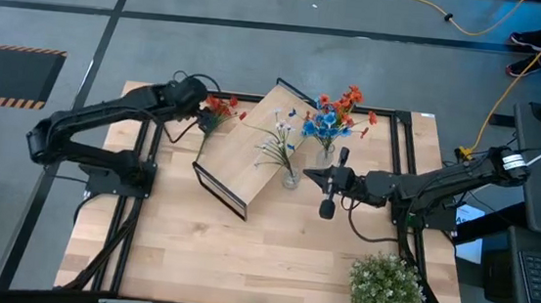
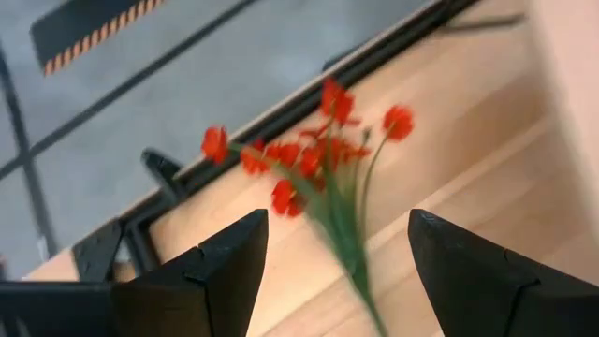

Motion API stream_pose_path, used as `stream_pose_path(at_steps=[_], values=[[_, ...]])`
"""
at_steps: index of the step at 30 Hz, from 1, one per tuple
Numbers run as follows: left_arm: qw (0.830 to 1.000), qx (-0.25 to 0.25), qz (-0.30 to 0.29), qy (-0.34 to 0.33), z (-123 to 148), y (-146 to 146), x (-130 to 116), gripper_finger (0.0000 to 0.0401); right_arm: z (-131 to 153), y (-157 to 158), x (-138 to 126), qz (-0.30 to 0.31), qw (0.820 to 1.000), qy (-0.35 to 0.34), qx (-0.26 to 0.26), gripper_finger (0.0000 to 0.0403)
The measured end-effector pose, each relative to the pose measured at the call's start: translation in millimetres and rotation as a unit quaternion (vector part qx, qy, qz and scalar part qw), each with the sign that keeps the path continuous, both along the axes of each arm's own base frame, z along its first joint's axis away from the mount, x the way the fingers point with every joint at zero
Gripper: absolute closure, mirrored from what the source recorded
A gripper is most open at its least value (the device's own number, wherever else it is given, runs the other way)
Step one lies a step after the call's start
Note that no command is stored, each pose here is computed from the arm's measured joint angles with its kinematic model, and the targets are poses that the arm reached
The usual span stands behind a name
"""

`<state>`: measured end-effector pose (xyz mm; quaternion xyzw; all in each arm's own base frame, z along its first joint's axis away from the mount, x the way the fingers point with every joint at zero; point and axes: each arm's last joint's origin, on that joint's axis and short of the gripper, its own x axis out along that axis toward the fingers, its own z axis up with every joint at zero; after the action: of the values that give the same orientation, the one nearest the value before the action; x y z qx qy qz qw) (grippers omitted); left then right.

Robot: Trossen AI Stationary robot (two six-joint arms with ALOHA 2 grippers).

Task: Pick and place flowers into a vace then onto a shelf
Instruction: Put the red flowers into the left transparent vase

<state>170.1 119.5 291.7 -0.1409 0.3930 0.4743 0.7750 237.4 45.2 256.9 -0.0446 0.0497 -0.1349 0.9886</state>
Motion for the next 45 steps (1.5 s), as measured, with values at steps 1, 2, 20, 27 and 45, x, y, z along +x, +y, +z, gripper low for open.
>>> stream_pose_path(at_steps=[1,2,20,27,45], values=[[1.0,-0.006,0.005,0.009,-3,3,1,0.015,-1,0,0,0.0,1.0,0.004,0.002,0.04],[1.0,-0.012,0.012,0.015,-7,6,2,0.015,-2,0,0,-0.001,1.0,0.009,0.005,0.04],[0.989,-0.124,0.004,0.082,-57,31,29,0.015,-8,0,0,-0.004,0.999,0.03,0.025,0.0398],[0.984,-0.159,0.032,0.079,-85,34,19,0.015,-11,1,0,-0.002,0.999,0.041,0.022,0.0398],[0.982,-0.18,0.024,0.045,-108,38,16,0.015,-13,1,0,-0.004,0.998,0.049,0.032,0.0398]])
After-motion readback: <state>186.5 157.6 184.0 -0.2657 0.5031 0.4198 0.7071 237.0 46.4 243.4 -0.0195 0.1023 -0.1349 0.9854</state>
